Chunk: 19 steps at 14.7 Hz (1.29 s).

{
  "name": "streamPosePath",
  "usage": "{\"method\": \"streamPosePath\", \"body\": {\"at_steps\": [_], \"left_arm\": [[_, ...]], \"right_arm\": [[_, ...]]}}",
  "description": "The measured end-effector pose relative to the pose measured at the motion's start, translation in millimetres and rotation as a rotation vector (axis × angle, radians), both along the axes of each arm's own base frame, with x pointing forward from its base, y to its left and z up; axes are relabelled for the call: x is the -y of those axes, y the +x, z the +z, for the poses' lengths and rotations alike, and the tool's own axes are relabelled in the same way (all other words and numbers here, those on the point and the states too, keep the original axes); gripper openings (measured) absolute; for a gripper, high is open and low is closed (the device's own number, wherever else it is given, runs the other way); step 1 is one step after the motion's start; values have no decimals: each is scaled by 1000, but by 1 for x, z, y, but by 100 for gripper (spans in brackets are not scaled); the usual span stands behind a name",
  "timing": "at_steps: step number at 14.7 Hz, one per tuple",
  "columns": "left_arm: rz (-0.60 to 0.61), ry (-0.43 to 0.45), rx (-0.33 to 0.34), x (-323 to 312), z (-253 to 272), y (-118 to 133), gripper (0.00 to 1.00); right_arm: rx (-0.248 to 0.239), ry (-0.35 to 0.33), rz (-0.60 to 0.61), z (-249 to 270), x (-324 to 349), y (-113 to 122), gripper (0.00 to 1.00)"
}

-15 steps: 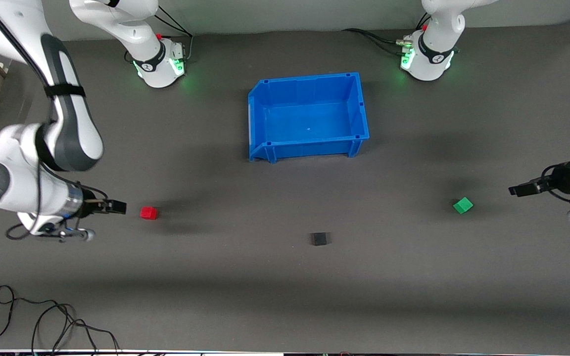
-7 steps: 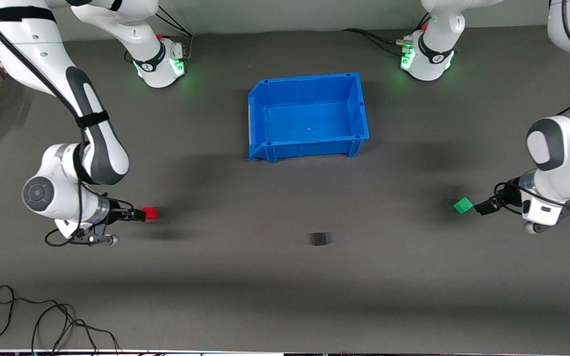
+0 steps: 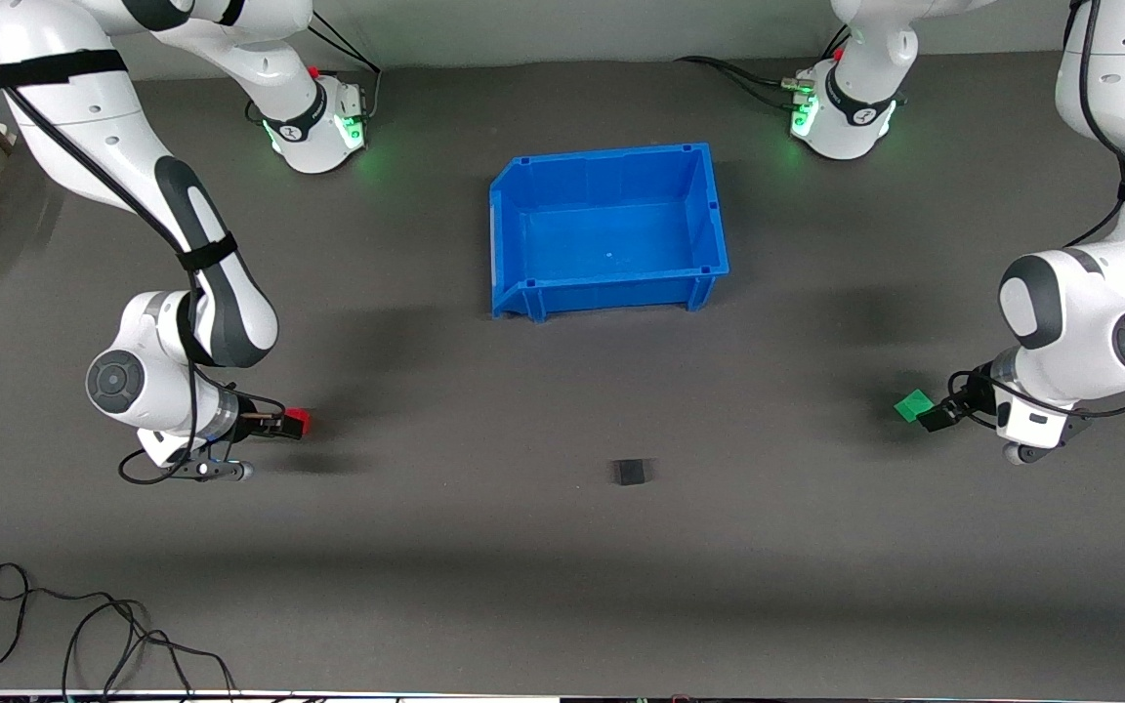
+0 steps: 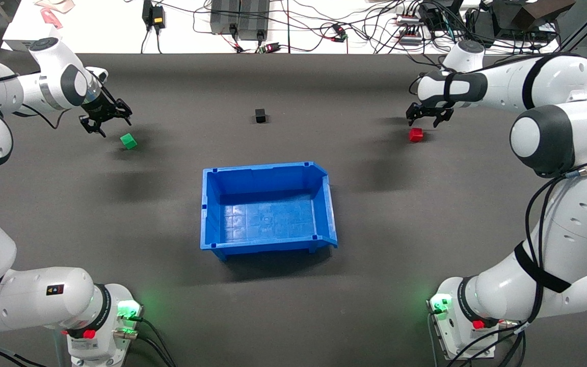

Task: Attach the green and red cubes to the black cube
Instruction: 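Reach the right gripper to the red cube while the left gripper reaches the green cube, then close the right gripper on the red cube while the left gripper grasps green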

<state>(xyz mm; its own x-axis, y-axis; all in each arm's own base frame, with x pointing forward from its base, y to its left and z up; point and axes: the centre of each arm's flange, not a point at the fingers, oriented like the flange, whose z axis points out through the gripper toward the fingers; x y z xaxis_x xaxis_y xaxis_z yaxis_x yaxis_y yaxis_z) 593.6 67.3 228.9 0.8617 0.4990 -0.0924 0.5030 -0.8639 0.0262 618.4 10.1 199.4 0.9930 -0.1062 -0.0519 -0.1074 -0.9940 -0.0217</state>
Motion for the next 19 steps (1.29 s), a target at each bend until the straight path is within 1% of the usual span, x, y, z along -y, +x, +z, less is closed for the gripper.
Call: {"method": "streamPosePath", "body": {"at_steps": [2,5,8,10,11,14,17,18,19], "left_arm": [[0,1,-13,0,-22,-3,98],[8,3,-23,5,-56,-6,98],[18,5,-19,5,-56,-4,96],[20,6,-10,5,-52,0,88],[21,6,-8,5,-51,0,79],[27,10,-3,1,-49,2,45],[31,11,1,-1,-48,4,46],[32,11,1,-1,-48,4,44],[33,11,1,-1,-48,4,42]], "right_arm": [[0,15,-16,-5,-2,0,100],[2,15,-17,-12,-3,-1,100],[-2,13,-16,-21,-4,-2,100],[-4,13,-16,-23,-4,-2,100],[-5,13,-15,-24,-5,-3,100],[-6,15,-14,-24,-6,-3,100],[-6,15,-14,-24,-6,-3,98],[-6,15,-14,-24,-6,-3,98],[-6,15,-14,-24,-6,-3,92]]}}
